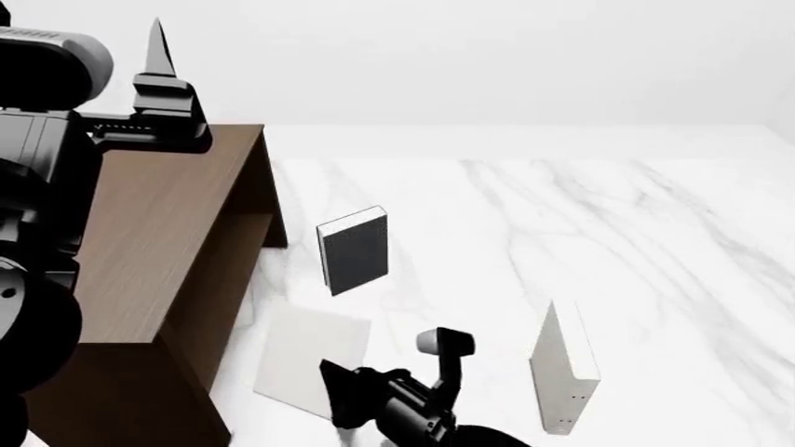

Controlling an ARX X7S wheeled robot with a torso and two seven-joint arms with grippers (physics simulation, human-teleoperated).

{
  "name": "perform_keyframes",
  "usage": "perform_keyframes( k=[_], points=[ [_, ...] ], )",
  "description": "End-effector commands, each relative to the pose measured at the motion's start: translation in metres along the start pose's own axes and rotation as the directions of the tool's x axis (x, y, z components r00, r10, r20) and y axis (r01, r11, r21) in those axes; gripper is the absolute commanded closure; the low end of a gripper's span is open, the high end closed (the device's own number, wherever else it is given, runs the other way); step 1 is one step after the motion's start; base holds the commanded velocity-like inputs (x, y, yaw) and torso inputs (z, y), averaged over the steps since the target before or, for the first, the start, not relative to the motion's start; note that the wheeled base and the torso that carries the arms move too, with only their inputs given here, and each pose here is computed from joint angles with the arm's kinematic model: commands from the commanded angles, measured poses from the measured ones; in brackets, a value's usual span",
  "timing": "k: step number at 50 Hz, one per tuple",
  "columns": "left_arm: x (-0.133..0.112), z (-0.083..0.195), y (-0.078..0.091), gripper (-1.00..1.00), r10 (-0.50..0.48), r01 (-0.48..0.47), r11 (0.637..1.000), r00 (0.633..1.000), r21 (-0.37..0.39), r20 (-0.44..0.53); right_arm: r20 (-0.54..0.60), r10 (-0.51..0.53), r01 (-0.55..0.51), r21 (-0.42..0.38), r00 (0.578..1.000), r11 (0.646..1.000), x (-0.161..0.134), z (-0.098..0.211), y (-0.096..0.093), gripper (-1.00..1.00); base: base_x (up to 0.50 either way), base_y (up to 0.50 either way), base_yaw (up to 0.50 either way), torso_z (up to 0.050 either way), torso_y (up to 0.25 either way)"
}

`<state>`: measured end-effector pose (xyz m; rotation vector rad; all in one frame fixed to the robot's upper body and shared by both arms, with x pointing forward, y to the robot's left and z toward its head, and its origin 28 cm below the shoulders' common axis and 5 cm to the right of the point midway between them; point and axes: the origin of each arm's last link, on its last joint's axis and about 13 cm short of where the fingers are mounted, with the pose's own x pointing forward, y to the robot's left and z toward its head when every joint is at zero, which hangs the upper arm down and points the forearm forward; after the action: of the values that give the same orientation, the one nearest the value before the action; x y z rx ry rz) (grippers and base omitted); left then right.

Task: Pick up the book on the right and place it under the cabinet shelf.

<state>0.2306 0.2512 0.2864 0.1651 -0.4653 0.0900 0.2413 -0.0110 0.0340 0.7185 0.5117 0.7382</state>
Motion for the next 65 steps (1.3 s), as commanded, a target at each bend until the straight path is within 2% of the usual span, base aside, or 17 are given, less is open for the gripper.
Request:
perform_keyframes(
  k=[1, 22, 32, 46, 56, 65],
  points=[
    [-0.001, -0.002, 0.000, -1.00, 0.001, -0.001, 1.000, 1.000, 0.002, -0.006, 0.016, 0.058, -0.059, 0.047, 0.998, 0.997, 0.014, -0.001, -0.003, 1.00, 0.00, 0.00, 0.00, 0.000, 0.000],
    [-0.002, -0.007, 0.001, -1.00, 0.005, -0.005, 1.000, 1.000, 0.007, -0.016, 0.005, 0.088, -0.087, 0.130, 0.996, 0.988, 0.033, -0.010, -0.012, 1.00, 0.00, 0.00, 0.00, 0.000, 0.001],
    [-0.003, -0.006, 0.001, -1.00, 0.004, -0.004, 1.000, 1.000, 0.007, -0.017, 0.015, 0.076, -0.077, 0.144, 0.997, 0.987, 0.047, -0.011, -0.020, 1.00, 0.00, 0.00, 0.00, 0.001, 0.001],
    [-0.003, -0.007, 0.002, -1.00, 0.006, -0.006, 1.000, 1.000, 0.010, -0.020, 0.039, 0.034, -0.040, 0.165, 0.999, 0.986, 0.060, -0.013, -0.033, 1.00, 0.00, 0.00, 0.00, 0.000, 0.001],
    [-0.002, -0.007, 0.002, -1.00, 0.006, -0.006, 1.000, 1.000, 0.013, -0.022, 0.034, -0.004, -0.002, 0.157, 0.999, 0.988, 0.059, -0.013, -0.039, 1.00, 0.00, 0.00, 0.00, 0.000, 0.001],
    [-0.002, -0.007, 0.003, -1.00, 0.008, -0.007, 1.000, 1.000, 0.019, -0.024, 0.037, -0.076, 0.070, 0.153, 0.996, 0.986, 0.053, -0.012, -0.051, 1.00, 0.00, 0.00, 0.00, 0.000, 0.000]
  ],
)
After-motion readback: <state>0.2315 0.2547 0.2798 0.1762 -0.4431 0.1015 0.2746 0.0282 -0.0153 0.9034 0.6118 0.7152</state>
